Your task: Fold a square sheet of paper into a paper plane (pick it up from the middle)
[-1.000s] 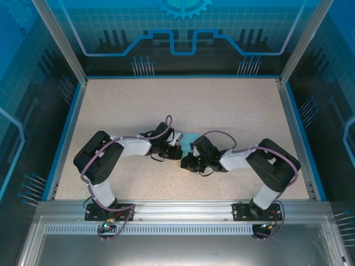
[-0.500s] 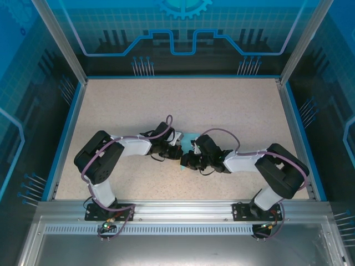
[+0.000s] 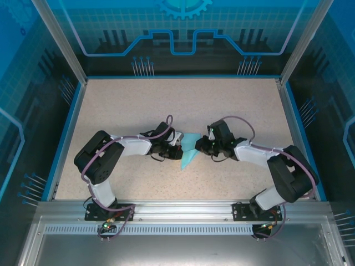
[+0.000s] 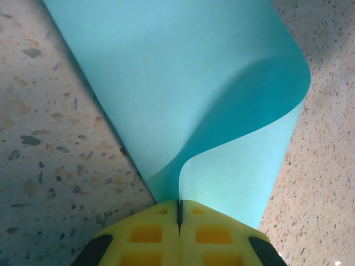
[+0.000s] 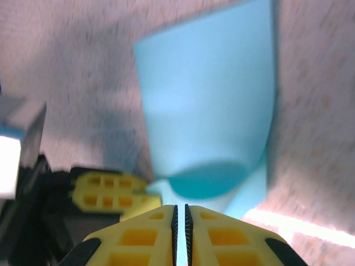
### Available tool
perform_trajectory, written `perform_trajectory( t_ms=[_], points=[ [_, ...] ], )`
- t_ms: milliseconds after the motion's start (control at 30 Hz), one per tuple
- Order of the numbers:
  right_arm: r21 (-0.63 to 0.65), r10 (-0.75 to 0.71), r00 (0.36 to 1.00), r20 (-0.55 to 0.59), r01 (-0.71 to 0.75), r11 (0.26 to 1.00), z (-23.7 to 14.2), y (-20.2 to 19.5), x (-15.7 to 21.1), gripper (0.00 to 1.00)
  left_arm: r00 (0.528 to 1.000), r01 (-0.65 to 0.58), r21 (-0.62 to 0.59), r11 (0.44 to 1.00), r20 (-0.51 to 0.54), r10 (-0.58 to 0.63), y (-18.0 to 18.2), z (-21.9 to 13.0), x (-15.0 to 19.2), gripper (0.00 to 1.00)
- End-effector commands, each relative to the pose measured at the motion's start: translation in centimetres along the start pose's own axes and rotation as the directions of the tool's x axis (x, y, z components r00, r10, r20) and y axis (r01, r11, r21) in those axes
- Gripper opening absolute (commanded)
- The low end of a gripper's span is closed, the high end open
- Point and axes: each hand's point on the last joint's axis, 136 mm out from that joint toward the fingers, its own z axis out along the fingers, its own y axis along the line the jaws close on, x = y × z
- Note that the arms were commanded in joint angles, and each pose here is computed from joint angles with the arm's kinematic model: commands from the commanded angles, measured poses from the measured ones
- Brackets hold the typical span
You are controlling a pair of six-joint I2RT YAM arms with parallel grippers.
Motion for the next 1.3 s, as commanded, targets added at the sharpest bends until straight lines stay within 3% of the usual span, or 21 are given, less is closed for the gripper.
perform_trajectory(
  t_ms=[0, 233, 500, 1267],
  points=[
    [0.071, -0.064, 0.996, -0.062, 0.068, 0.995, 1.0, -0.9, -0.8, 0.14, 0.998, 0.01, -0.035, 0.999, -0.066, -0.012, 1.1, 0.5, 1.5, 0.0],
    [0.143, -0.123, 0.982, -0.142, 0.143, 0.979, 3.6, -1.1, -2.2, 0.14, 0.998, 0.009, -0.035, 0.999, -0.067, -0.011, 1.0, 0.4, 1.6, 0.0],
    [0.271, -0.137, 0.95, -0.28, 0.215, 0.938, 5.7, -3.7, -0.7, 0.13, 0.999, -0.001, -0.035, 0.999, -0.052, 0.0, 0.7, 0.0, 1.1, 0.0],
    [0.293, -0.12, 0.946, -0.3, 0.211, 0.932, 6.5, -4.9, -0.2, 0.13, 0.999, -0.04, -0.034, 0.999, 0.014, 0.04, -0.1, -1.0, -0.6, 0.0]
  ],
)
